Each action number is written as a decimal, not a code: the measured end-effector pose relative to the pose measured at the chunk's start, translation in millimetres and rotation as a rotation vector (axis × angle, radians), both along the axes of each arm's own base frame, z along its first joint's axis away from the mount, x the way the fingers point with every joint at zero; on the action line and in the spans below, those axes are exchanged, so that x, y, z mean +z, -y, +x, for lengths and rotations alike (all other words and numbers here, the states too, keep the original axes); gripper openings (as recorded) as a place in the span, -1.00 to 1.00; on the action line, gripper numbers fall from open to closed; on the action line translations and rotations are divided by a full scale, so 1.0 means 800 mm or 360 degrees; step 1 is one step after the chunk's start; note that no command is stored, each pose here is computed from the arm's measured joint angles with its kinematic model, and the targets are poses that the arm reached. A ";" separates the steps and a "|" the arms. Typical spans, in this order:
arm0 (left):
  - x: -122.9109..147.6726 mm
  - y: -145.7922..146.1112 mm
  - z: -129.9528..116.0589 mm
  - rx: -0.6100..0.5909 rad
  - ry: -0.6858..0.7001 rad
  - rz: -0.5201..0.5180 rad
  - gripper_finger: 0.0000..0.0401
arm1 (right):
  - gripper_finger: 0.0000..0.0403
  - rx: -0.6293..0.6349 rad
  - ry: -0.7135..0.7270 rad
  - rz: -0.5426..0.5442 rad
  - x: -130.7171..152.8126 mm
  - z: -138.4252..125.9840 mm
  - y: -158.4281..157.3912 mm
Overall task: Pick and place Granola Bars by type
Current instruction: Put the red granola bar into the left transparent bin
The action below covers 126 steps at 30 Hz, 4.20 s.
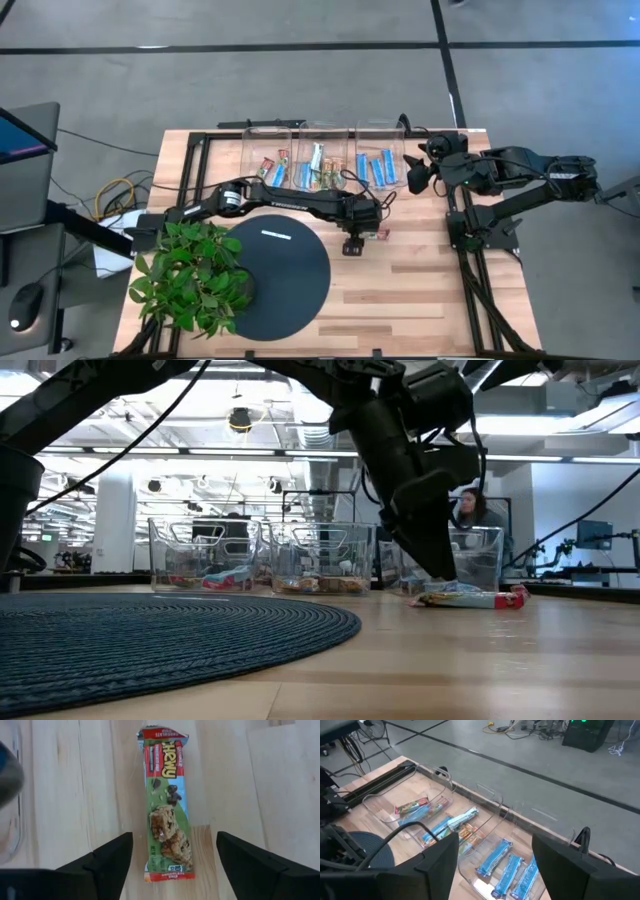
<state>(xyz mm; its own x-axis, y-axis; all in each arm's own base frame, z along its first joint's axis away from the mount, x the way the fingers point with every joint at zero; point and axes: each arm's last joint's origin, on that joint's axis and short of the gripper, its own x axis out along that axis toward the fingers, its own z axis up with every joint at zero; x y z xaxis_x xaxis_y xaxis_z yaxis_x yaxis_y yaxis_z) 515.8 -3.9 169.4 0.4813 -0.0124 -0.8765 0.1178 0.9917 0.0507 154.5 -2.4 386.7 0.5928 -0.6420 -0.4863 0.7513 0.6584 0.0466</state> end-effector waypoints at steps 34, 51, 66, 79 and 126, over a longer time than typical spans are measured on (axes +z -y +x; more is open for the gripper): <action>-0.039 -0.004 -0.001 0.0002 -0.0190 -0.0024 0.41 | 0.21 0.0022 0.0015 -0.0015 0.002 0.002 0.000; -0.041 -0.004 -0.002 0.0001 -0.0204 -0.0016 -0.29 | 0.21 0.0022 0.0010 -0.0018 0.002 0.002 0.000; -0.013 -0.008 0.010 -0.0026 -0.0111 0.0087 -0.35 | 0.21 0.0022 0.0009 -0.0018 0.002 0.002 0.000; 0.018 -0.007 0.008 -0.0038 -0.0134 0.0093 -0.35 | 0.21 0.0033 -0.0008 -0.0032 0.002 0.002 0.000; 0.153 -0.157 -0.113 0.1074 -0.0558 0.0703 -0.35 | 0.21 0.0038 -0.0011 -0.0042 0.002 0.002 0.000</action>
